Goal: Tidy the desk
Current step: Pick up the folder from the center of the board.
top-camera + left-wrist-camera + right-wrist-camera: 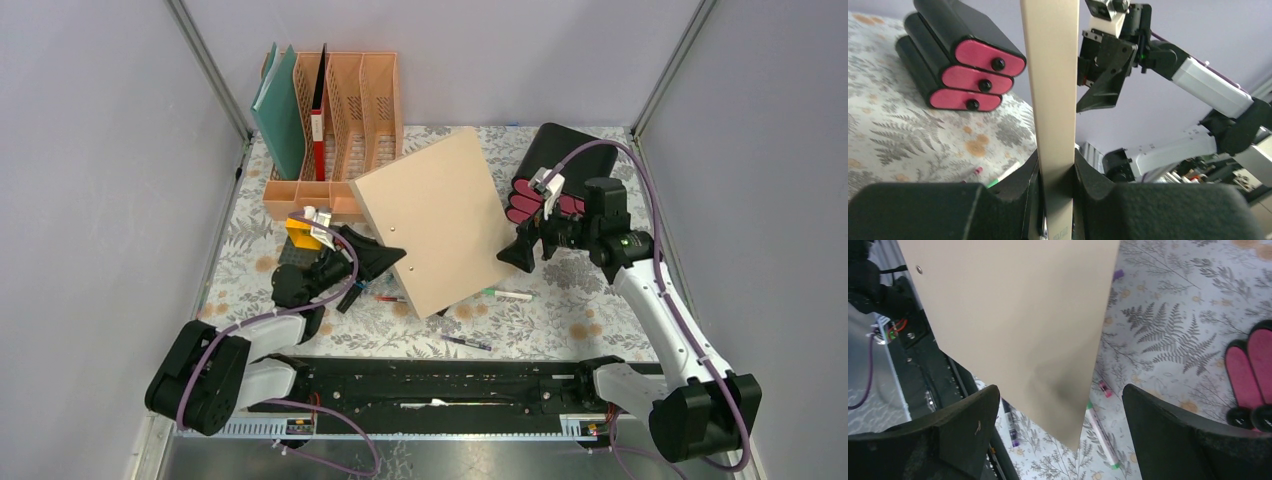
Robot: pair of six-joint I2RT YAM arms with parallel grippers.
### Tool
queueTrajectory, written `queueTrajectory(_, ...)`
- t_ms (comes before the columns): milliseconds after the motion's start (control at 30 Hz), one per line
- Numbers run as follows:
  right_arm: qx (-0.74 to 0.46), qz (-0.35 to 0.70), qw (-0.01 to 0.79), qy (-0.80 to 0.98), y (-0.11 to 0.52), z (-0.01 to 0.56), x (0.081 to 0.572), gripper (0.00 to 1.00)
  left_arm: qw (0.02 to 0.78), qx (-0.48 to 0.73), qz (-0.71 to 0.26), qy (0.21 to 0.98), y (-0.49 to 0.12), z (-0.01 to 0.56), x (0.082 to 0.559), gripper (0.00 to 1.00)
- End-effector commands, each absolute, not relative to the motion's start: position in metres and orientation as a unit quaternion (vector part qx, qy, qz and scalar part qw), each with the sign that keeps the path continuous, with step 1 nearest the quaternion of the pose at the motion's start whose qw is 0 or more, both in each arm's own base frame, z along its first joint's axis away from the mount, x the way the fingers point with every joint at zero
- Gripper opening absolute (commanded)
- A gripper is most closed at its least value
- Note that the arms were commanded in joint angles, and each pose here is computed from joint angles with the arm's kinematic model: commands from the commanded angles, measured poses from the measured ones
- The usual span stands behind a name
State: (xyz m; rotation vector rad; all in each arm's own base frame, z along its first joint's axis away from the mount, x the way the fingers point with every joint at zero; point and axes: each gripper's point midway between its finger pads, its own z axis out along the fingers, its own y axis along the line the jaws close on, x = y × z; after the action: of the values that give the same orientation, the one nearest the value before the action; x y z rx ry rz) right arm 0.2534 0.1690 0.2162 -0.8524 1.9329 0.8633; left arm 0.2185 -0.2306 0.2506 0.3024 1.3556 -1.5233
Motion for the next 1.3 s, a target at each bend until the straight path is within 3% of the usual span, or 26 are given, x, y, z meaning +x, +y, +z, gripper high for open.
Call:
queueTrajectory(0,-0.351,0.401,0.41,0.74,0.183,0.23,0.245,1.0,0.517,0.193,-0.664,0.504,-0.233,0.281,0.194,0.0)
queueTrajectory(600,-0.364,0.533,0.351,0.678,0.206,0.242,0.215,0.97,0.501,0.22,-0.676,0.493,-0.238,0.295,0.19,0.0)
queueTrajectory(700,-0.362,0.547,0.346,0.671,0.207,0.245,0.212,0.83,0.501,0.221,-0.677,0.492,-0.239,0.297,0.192,0.0)
queueTrajectory(833,-0.358,0.55,0.342,0.672,0.208,0.244,0.213,0.38,0.497,0.222,-0.679,0.492,-0.24,0.298,0.194,0.0)
queueTrajectory(967,-0.36,0.552,0.342,0.67,0.208,0.246,0.212,0.04,0.488,0.224,-0.683,0.496,-0.242,0.298,0.195,0.02)
queueTrajectory(1033,-0.363,0.556,0.341,0.666,0.208,0.248,0.21,0.0,0.476,0.228,-0.688,0.499,-0.244,0.298,0.195,0.15)
queueTrajectory(1100,-0.371,0.559,0.341,0.659,0.208,0.25,0.206,0.0,0.456,0.225,-0.695,0.508,-0.246,0.296,0.197,0.4)
queueTrajectory(1267,-0.397,0.547,0.35,0.648,0.206,0.251,0.199,0.0,0.434,0.226,-0.701,0.519,-0.246,0.293,0.201,0.66)
